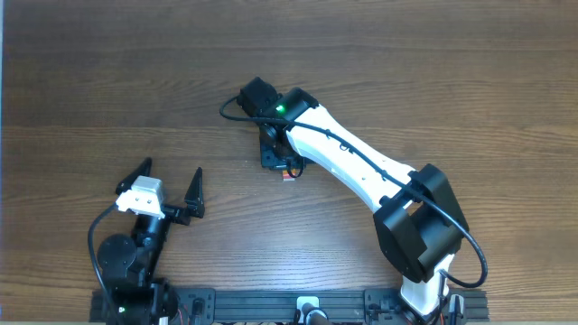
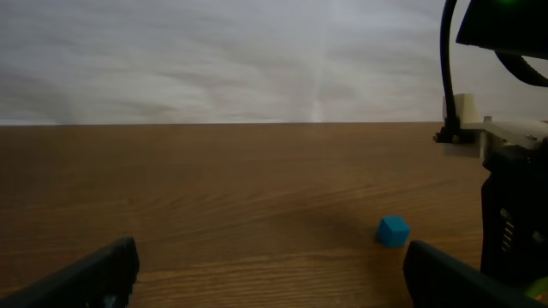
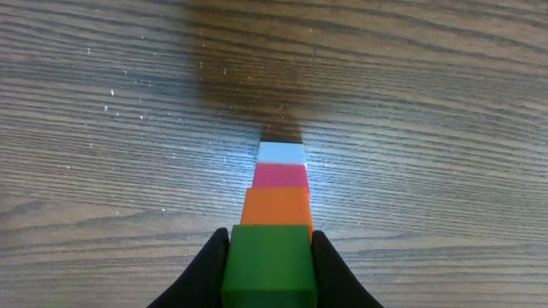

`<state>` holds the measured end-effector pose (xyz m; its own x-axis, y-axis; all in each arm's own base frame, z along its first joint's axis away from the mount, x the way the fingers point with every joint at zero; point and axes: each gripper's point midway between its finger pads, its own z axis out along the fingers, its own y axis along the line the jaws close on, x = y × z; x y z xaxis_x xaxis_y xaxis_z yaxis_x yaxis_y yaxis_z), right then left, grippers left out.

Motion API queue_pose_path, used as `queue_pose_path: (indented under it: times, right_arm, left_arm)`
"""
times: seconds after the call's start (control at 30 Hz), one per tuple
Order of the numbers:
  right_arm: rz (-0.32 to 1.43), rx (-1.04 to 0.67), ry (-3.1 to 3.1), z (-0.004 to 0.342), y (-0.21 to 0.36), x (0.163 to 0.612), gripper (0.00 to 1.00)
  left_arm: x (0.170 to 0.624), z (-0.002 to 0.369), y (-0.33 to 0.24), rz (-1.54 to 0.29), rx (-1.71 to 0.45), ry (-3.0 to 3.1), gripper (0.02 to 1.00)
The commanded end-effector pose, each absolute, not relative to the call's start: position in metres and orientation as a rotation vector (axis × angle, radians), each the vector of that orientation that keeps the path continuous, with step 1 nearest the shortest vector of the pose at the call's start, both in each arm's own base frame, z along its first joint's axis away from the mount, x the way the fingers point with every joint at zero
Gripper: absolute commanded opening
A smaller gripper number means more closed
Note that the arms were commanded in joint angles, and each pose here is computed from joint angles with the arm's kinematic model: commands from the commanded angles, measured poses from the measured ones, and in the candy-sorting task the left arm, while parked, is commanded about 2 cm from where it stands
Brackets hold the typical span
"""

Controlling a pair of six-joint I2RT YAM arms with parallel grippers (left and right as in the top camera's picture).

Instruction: Stack Cubes

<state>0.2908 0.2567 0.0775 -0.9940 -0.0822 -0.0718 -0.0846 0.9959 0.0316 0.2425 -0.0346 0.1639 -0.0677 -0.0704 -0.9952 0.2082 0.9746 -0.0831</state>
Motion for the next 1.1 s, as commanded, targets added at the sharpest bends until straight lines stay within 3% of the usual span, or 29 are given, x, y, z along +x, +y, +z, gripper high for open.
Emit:
queue_pose_path:
  times: [0.03,0.17,0.5,0.87,1.1]
  right_arm:
    - [0.066,-0.133,3.056,0.083,0.257,0.287,0.165]
    - [0.066,-0.133,3.056,0.083,0.257,0.287,0.457]
    - [0.073,-0.125,3.05,0.084,0.257,0.29,0.884]
    - [0.107,-0.145,2.897,0.138,0.26,0.347,0.932]
    - [0.046,-0.166,2.942,0.108,0.254,0.384,0.919]
  left_arm:
    - [0.242,0.163,-0.036,-0.225,0.125,1.62,0.998]
    - [0.242,0.163,-0.036,-0.225,0.125,1.62,0.998]
    - [0.242,0.163,-0.036,-0.225,0.125,1.62,0.998]
    - [0.242,0.163,-0.036,-0.225,0.125,1.62,0.998]
    - [0.242,0.163,-0.036,-0.225,0.125,1.62,0.998]
